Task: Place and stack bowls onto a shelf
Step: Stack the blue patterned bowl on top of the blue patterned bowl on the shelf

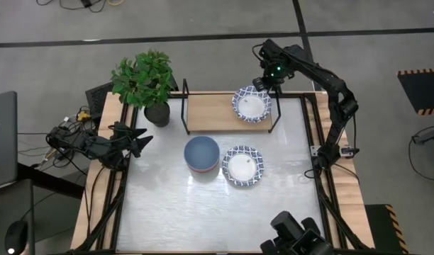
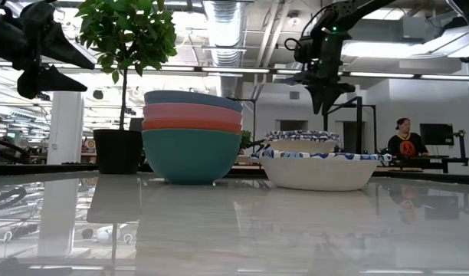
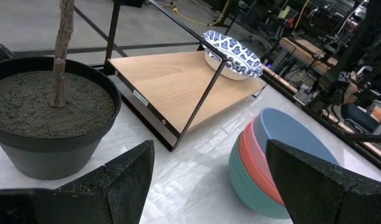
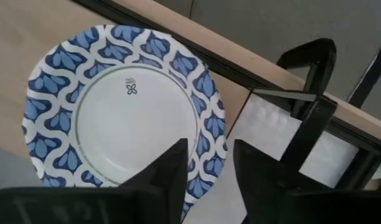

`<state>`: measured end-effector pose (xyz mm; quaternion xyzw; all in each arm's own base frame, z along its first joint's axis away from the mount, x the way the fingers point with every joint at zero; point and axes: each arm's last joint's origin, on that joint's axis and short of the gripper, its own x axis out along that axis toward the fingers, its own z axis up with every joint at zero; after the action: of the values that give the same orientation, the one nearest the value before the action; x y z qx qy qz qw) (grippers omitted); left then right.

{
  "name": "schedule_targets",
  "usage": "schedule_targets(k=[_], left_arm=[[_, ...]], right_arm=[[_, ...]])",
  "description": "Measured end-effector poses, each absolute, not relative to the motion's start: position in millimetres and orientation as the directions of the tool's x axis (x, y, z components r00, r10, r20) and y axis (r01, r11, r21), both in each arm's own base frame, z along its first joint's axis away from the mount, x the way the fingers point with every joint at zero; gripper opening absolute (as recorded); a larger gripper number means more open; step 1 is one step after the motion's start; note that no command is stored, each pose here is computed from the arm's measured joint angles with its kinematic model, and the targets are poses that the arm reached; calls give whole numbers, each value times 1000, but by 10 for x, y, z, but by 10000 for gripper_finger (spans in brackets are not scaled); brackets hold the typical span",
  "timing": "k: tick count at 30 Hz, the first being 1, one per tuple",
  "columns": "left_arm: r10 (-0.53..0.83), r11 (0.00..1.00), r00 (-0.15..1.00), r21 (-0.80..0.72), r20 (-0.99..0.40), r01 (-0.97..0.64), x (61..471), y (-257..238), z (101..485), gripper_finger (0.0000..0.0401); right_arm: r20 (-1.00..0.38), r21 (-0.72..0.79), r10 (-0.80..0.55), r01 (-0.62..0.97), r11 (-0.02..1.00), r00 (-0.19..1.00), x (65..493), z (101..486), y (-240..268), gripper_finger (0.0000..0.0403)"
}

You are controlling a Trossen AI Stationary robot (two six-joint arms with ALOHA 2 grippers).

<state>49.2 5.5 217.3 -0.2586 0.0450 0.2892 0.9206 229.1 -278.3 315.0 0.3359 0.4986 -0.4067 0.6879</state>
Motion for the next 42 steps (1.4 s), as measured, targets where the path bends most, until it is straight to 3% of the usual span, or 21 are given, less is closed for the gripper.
schedule_targets(k=[4, 7, 10, 14, 17, 24, 33, 42], left_arm=[[509, 699, 829, -450, -233, -556, 492, 55, 2173, 293], [510, 698, 828, -451, -233, -556, 492, 55, 2173, 293], [509, 698, 829, -453, -233, -555, 492, 55, 2173, 293], [502, 701, 832, -453, -235, -551, 493, 53, 2172, 293], [502, 701, 832, -453, -235, -551, 493, 53, 2172, 293], [502, 701, 832, -452, -236, -552, 492, 53, 2171, 293], [502, 704, 832, -446, -237, -552, 492, 53, 2170, 293], [478, 714, 843, -450, -245, -536, 495, 46, 2167, 293]], right_arm=[[-954, 85, -218, 887, 455, 203, 2308, 3175, -2761, 173], [-941, 170, -172, 849, 500, 290, 2358, 3261, -2647, 175], [-922, 271, -88, 790, 550, 377, 2462, 3352, -2441, 173], [-917, 309, 0, 709, 634, 399, 2622, 3475, -2023, 171], [-937, 275, 30, 678, 682, 349, 2789, 3488, -1667, 171], [-978, 81, -64, 638, 766, 201, 3101, 3331, -886, 171], [-999, -40, -21, 718, 695, -35, 3047, 2557, -402, 171], [-999, 37, 53, 765, 642, 4, 2972, 2010, -500, 171]])
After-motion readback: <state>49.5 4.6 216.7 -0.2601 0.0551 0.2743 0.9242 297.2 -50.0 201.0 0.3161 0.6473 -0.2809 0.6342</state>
